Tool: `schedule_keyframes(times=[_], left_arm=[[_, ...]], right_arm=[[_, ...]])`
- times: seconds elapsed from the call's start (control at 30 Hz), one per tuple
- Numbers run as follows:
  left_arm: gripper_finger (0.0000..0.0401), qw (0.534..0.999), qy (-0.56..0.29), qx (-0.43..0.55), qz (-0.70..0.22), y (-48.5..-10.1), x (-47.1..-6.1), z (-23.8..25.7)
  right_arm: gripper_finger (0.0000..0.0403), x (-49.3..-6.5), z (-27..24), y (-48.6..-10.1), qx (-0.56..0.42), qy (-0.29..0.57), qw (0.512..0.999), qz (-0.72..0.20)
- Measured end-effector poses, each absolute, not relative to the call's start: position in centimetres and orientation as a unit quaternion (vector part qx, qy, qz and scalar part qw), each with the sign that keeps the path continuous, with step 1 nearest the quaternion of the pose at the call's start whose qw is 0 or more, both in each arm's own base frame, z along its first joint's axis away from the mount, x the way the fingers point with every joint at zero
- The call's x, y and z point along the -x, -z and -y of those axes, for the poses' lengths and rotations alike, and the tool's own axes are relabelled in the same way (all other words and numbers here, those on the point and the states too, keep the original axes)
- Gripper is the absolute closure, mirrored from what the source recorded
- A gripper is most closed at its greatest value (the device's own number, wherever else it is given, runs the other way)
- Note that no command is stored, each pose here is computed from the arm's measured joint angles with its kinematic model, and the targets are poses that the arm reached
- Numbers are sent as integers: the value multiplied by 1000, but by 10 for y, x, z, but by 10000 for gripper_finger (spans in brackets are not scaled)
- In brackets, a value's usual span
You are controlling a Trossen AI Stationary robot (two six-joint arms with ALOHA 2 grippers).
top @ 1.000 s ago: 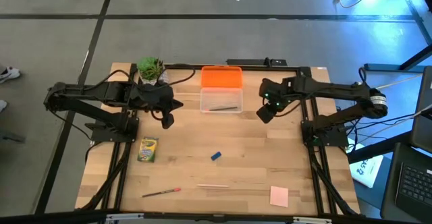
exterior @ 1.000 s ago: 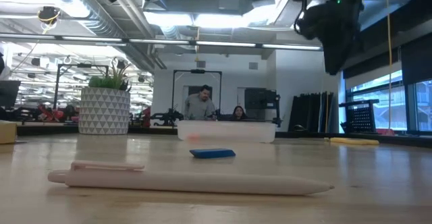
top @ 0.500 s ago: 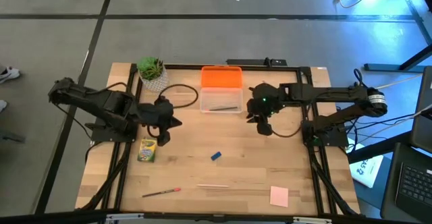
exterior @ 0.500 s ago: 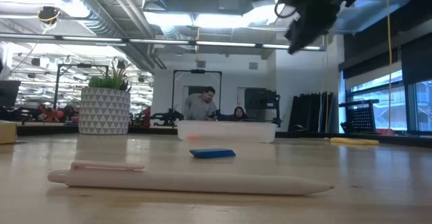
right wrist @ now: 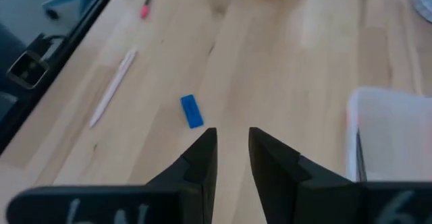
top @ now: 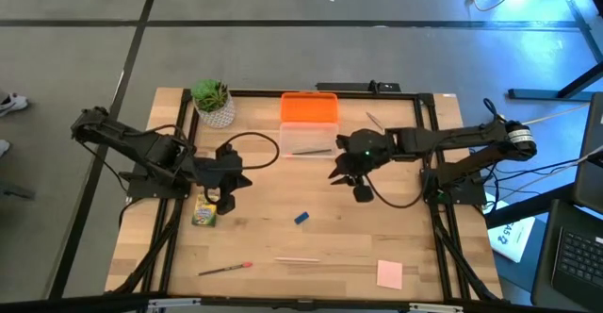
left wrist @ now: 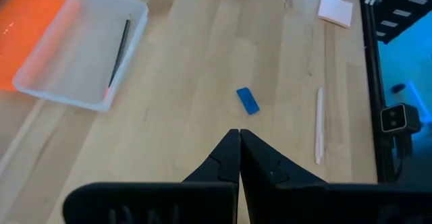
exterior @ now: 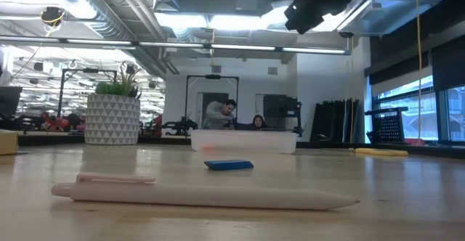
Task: Pack school essentials
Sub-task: Put the blue eraser into the orange supply box
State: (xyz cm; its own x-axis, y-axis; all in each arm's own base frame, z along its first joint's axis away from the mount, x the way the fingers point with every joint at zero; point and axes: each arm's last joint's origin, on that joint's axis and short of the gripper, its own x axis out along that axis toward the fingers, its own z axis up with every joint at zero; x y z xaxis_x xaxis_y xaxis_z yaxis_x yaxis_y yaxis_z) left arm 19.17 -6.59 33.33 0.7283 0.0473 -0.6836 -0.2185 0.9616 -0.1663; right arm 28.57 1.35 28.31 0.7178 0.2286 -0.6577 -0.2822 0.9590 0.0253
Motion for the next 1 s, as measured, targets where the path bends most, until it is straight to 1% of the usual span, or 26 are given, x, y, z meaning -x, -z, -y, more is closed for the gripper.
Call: schedule_keyframes(times=[0.13,0.2,0.4,0.5,0.6,0.77,1.0], left_arm=[[401,921,-73,116,-366,-333,-191,66],[401,918,-74,114,-372,-332,-190,65],[401,917,-66,116,-376,-331,-190,66],[401,917,-66,114,-376,-331,-190,66],[401,917,-67,118,-376,-332,-190,66],[401,918,-64,110,-376,-332,-190,66],[401,921,-51,79,-379,-331,-190,66]], right_arm=[[313,-286,-17,-283,27,-105,929,-353],[304,-286,-19,-283,28,-92,930,-354],[252,-286,-23,-284,41,-89,931,-351],[224,-287,-23,-284,69,-107,930,-346],[208,-294,-25,-279,96,-123,929,-337],[210,-318,-33,-256,100,-195,921,-323],[219,-354,-45,-212,122,-224,918,-302]])
